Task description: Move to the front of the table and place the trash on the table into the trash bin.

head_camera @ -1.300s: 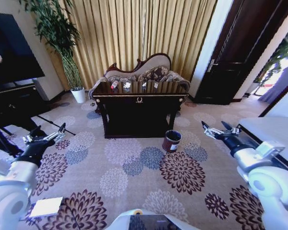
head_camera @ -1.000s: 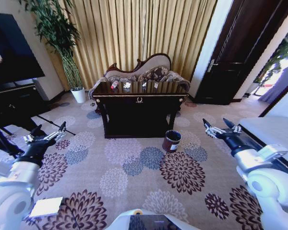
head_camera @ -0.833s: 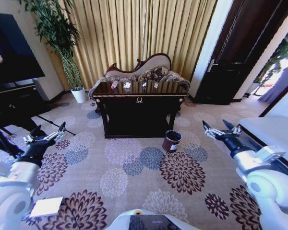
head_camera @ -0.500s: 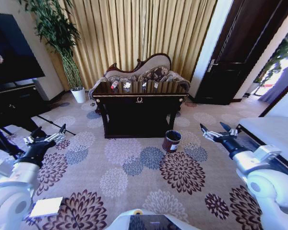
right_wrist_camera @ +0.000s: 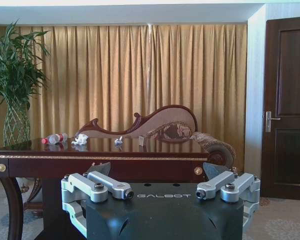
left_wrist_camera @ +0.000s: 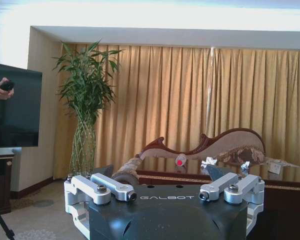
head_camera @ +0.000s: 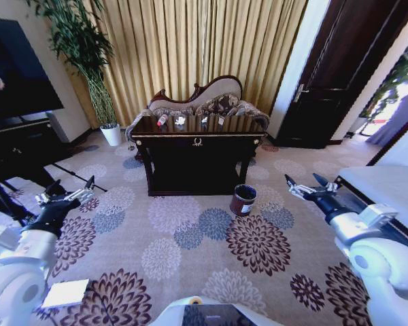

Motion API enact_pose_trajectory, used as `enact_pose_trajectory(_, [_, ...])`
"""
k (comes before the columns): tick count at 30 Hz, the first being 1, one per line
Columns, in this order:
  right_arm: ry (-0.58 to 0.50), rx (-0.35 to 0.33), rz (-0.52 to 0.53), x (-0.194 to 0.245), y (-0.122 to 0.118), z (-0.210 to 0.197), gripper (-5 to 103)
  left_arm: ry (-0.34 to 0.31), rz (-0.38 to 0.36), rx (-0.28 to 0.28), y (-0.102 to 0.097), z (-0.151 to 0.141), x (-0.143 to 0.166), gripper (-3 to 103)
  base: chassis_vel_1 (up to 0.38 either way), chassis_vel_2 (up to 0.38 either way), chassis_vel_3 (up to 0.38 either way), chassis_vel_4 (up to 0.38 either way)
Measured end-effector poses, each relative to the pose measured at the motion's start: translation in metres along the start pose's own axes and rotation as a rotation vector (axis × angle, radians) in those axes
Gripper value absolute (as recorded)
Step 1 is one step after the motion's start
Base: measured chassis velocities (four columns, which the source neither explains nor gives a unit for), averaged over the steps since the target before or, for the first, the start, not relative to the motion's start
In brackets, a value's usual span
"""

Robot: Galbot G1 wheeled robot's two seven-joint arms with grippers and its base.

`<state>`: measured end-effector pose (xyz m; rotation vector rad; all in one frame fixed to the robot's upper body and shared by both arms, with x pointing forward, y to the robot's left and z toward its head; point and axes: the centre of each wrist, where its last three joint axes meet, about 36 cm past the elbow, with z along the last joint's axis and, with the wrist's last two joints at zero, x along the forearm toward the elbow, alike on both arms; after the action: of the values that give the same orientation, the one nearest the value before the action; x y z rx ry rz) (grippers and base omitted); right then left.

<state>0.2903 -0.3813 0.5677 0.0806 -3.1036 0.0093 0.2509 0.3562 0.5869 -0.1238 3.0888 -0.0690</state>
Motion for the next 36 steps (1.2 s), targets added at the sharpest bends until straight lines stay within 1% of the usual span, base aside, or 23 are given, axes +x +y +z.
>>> enact_pose_trajectory(14, [-0.001, -0.003, -0.004, 0.0001, 0.0003, -0.0008, 100, -0.005, 0.000, -0.003, 0.0004, -0.0010, 0.0003, 100, -0.043, 0.046, 0.041, -0.044])
enact_pose_trajectory(36, [-0.006, -0.005, -0.007, -0.0018, -0.0010, -0.0028, 100, -0.008, 0.002, -0.003, -0.0004, -0.0019, 0.0009, 100, -0.095, 0.085, 0.087, -0.086])
